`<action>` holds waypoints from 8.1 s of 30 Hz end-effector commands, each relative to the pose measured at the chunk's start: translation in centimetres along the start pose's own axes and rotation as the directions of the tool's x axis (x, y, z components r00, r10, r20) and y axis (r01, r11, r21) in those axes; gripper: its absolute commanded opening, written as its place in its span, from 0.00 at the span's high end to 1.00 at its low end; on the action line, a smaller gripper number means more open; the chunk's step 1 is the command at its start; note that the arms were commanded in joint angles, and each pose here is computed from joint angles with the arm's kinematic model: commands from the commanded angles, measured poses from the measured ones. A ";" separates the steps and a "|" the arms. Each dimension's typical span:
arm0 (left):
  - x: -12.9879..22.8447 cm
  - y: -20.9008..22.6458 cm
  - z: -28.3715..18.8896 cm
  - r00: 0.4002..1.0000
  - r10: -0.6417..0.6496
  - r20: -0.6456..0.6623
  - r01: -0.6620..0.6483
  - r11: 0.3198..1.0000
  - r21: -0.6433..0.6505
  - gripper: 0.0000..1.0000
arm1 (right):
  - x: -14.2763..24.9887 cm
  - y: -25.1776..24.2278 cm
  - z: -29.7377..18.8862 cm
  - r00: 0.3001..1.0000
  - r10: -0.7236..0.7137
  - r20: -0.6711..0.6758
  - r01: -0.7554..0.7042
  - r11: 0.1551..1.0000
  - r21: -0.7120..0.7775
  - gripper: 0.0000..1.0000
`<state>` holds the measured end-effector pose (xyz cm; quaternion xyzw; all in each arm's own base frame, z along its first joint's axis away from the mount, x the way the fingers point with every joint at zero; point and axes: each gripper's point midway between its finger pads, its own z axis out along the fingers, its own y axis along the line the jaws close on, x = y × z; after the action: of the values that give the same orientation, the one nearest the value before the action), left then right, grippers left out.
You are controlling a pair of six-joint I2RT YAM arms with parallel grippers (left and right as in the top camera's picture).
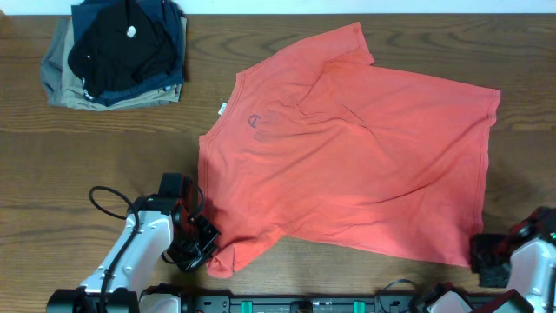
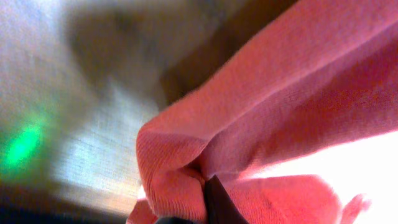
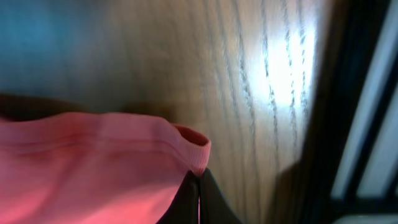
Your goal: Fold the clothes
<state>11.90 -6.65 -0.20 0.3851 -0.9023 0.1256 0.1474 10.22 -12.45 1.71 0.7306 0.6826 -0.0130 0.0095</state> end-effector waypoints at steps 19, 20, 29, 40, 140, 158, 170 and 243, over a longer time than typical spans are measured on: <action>3.4 -3.4 -13.1 0.932 0.185 0.310 -0.266 0.933 0.241 0.94 | -3.1 1.7 -8.1 0.998 0.025 0.061 -0.024 0.999 -0.021 0.99; 3.5 -3.5 -13.7 0.926 0.186 0.328 -0.275 0.929 0.248 0.94 | -3.3 1.8 -8.5 0.997 0.026 0.068 -0.024 0.999 -0.025 0.99; 2.7 -4.5 -16.2 0.890 0.176 0.420 -0.303 0.917 0.258 0.94 | -4.5 2.9 -11.5 0.993 -0.009 0.119 0.017 0.997 -0.070 0.98; -2.5 -9.8 -18.6 0.798 0.147 0.584 -0.379 0.876 0.297 0.94 | -5.1 7.0 -12.2 0.983 -0.041 0.176 0.078 0.975 -0.206 0.98; -13.2 -10.7 -1.4 0.953 0.099 0.285 -0.105 0.995 0.006 0.94 | 6.2 13.6 2.9 0.755 -0.655 0.041 0.656 0.753 -0.046 0.90; -5.6 -5.2 -3.7 0.991 -0.116 0.060 0.118 0.992 -0.045 0.94 | 2.6 12.4 0.3 0.770 -0.633 0.079 0.622 0.772 0.130 0.86; -2.7 -4.7 -8.5 0.966 -0.056 0.253 0.007 0.982 0.190 0.94 | 1.9 14.7 -2.9 0.791 -0.611 0.045 0.610 0.792 0.026 0.76; -15.1 -16.2 -9.3 0.601 0.383 0.701 -0.537 0.844 0.000 0.94 | 11.2 17.6 -3.5 0.450 -0.893 -0.014 0.864 0.440 -0.244 0.01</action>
<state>34.01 -4.56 3.17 0.1610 -0.9513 0.0989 -0.2436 28.08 -2.26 4.50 0.2766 0.9541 0.1135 0.0186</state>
